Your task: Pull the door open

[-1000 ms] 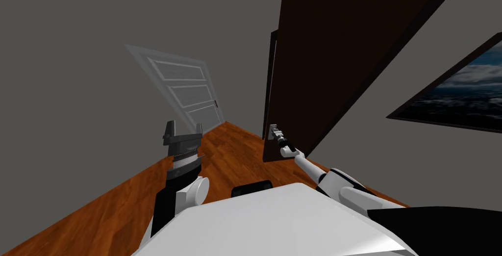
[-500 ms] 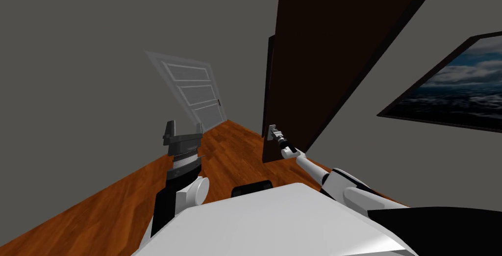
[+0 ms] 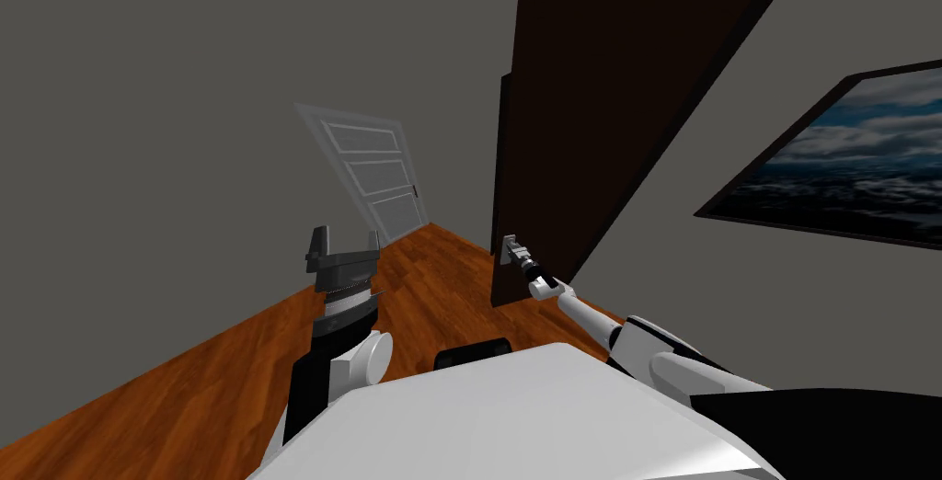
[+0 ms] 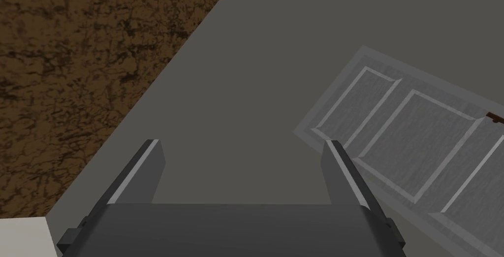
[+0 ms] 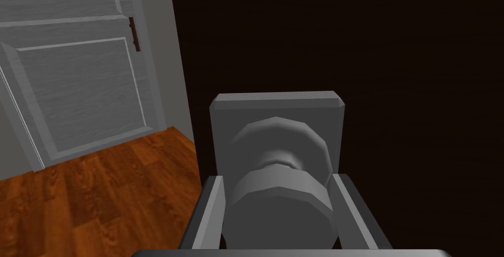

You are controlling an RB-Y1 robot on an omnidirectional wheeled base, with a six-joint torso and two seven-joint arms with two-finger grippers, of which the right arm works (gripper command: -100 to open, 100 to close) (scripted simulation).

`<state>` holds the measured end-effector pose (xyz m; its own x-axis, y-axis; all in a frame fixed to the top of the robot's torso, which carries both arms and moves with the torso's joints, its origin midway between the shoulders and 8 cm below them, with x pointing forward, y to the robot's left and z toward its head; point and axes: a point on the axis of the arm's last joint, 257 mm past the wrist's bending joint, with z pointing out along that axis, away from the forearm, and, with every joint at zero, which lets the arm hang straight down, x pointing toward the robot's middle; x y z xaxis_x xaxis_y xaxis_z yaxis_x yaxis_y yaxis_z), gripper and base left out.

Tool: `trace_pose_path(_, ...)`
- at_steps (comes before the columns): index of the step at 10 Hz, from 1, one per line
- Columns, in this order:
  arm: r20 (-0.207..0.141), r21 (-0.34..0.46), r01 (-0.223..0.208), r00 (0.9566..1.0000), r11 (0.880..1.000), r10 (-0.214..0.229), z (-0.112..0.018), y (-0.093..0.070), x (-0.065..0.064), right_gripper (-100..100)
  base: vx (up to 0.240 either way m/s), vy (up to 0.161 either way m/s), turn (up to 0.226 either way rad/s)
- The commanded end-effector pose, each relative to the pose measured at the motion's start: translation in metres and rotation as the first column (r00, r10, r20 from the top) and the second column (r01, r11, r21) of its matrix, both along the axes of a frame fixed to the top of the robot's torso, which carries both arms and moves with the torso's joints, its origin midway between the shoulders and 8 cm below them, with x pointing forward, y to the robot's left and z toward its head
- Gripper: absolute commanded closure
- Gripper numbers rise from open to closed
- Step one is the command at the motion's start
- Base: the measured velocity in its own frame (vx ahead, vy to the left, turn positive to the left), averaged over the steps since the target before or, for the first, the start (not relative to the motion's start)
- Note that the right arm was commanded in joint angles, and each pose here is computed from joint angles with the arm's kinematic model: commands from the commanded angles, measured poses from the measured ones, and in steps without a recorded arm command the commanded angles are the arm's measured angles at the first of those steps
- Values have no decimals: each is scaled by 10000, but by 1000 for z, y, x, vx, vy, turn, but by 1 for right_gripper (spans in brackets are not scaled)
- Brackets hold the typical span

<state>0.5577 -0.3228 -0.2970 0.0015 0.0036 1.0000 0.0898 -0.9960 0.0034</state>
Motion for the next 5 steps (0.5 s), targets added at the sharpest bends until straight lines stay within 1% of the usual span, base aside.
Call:
trace_pose_path(1, 16, 14, -168, 9999, 9999, 168, 0, 3, -2, 100, -165, -82, 84)
trace_pose_path(4, 43, 9, -614, 9981, 9981, 614, 1, 10, -10, 100, -178, -114, 89)
trace_pose_path(5, 43, 10, -693, 9976, 9976, 693, 1, 11, -11, 100, -185, -91, 73)
